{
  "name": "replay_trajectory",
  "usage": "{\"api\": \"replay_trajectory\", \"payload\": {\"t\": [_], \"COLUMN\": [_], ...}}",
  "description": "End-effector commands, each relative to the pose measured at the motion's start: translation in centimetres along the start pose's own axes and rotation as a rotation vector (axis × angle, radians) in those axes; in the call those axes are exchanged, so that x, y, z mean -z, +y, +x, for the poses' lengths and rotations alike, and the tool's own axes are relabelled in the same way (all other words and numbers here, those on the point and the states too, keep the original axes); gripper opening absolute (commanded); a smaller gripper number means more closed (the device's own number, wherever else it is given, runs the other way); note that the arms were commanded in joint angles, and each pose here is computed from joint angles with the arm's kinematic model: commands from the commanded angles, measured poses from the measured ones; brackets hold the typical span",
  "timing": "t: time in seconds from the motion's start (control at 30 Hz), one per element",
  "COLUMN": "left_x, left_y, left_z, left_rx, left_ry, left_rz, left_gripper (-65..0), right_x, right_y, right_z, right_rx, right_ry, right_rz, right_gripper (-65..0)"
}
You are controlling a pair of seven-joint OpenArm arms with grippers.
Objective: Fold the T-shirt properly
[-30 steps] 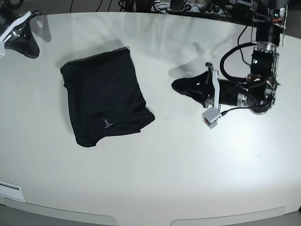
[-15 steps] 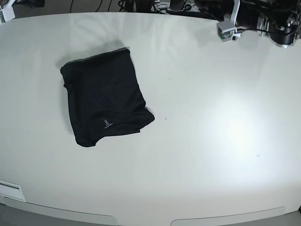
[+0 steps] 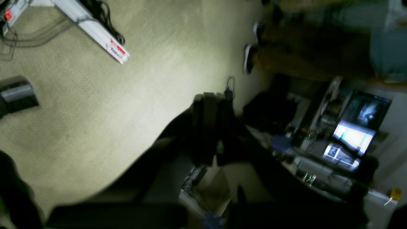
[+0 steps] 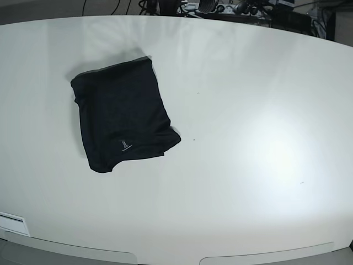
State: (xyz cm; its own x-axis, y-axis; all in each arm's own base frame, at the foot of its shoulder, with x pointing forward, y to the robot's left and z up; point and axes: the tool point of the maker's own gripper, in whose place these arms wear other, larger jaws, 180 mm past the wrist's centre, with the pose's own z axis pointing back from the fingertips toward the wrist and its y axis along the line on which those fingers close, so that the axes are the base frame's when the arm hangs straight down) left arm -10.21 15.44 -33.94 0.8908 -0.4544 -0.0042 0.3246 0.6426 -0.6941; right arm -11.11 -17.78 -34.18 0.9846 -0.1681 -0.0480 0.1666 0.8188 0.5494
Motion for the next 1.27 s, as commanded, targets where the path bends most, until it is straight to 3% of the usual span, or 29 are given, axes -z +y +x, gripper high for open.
{"api": "replay_trajectory", "payload": {"t": [0.0, 0.27, 0.43, 0.53, 0.73, 0.9, 1.03, 1.23], "left_x": [0.3, 4.8, 8.1, 9.8, 14.5, 18.9, 20.7, 20.9], "left_y": [0.8, 15.0, 22.0, 24.4, 25.9, 23.7, 22.2, 22.0], "left_z": [-0.5, -0.6, -0.1, 1.4, 4.1, 6.9, 7.8, 9.0], "left_rx": [-0.030, -0.232, -0.299, -0.309, -0.329, -0.305, -0.284, -0.274], "left_ry": [-0.002, -0.163, -0.190, -0.249, -0.242, -0.227, -0.217, -0.244], "left_rz": [0.009, 0.267, 0.344, 0.372, 0.476, 0.515, 0.509, 0.497], "left_gripper": [-65.0, -65.0, -65.0, -65.0, -65.0, -65.0, -65.0, -65.0], "right_x": [0.6, 10.9, 16.9, 19.8, 23.8, 26.8, 28.6, 30.3], "right_y": [-0.6, -6.6, -9.7, -10.7, -12.4, -10.3, -7.9, -5.0], "right_z": [-0.5, -0.9, 1.6, 2.4, 4.2, 4.9, 5.7, 6.5], "right_rx": [0.009, -0.017, -0.086, -0.130, -0.196, -0.320, -0.369, -0.372], "right_ry": [0.012, 0.051, 0.030, 0.080, 0.111, 0.153, 0.144, 0.117], "right_rz": [-0.005, -0.068, -0.092, -0.115, -0.269, -0.336, -0.321, -0.269], "right_gripper": [-65.0, -65.0, -65.0, -65.0, -65.0, -65.0, -65.0, -65.0]}}
